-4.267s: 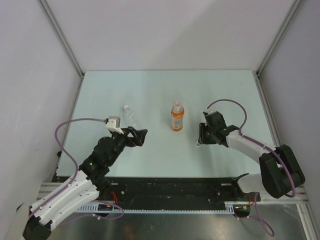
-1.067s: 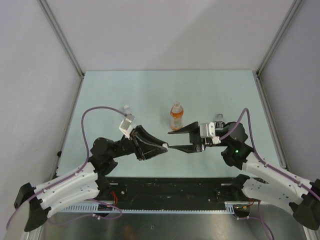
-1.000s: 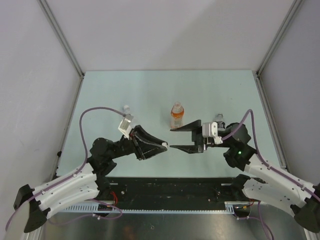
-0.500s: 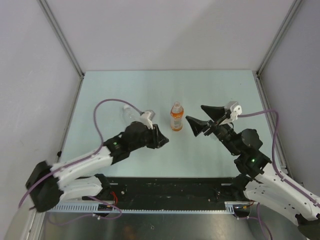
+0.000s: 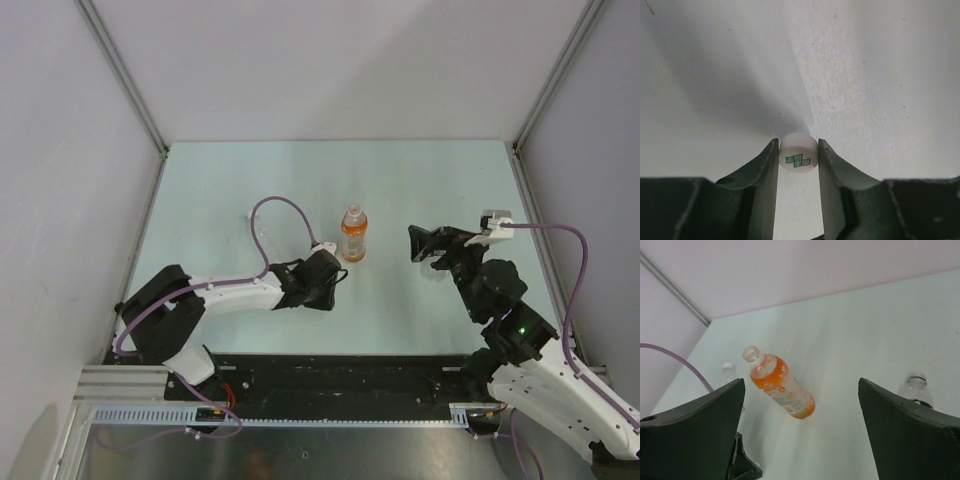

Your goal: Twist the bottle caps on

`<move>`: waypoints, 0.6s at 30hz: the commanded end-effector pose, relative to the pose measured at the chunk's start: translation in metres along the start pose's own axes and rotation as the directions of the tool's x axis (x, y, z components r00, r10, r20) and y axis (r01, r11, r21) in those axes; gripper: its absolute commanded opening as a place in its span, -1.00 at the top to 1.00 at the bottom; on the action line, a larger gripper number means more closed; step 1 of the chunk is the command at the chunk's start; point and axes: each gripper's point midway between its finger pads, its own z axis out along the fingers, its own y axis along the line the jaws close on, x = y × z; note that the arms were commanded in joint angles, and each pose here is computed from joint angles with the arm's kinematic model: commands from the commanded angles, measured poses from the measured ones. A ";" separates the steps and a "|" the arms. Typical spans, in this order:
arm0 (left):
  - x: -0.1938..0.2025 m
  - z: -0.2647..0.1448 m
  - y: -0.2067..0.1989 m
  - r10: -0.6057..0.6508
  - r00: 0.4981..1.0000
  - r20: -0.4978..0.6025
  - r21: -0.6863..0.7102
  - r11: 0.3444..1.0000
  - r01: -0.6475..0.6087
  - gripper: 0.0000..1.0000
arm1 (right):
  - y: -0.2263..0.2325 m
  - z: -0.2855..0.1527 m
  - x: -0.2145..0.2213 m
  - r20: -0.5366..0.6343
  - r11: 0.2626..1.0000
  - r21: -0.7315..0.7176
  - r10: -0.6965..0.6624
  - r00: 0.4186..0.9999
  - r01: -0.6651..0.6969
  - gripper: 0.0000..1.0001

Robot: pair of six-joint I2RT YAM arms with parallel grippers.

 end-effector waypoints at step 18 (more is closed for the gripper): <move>-0.012 -0.001 -0.005 0.099 0.995 0.020 -0.082 0.992 -0.097 -0.75 | -0.027 -0.002 0.016 -0.061 0.993 0.100 -0.064 0.996 0.070 -0.99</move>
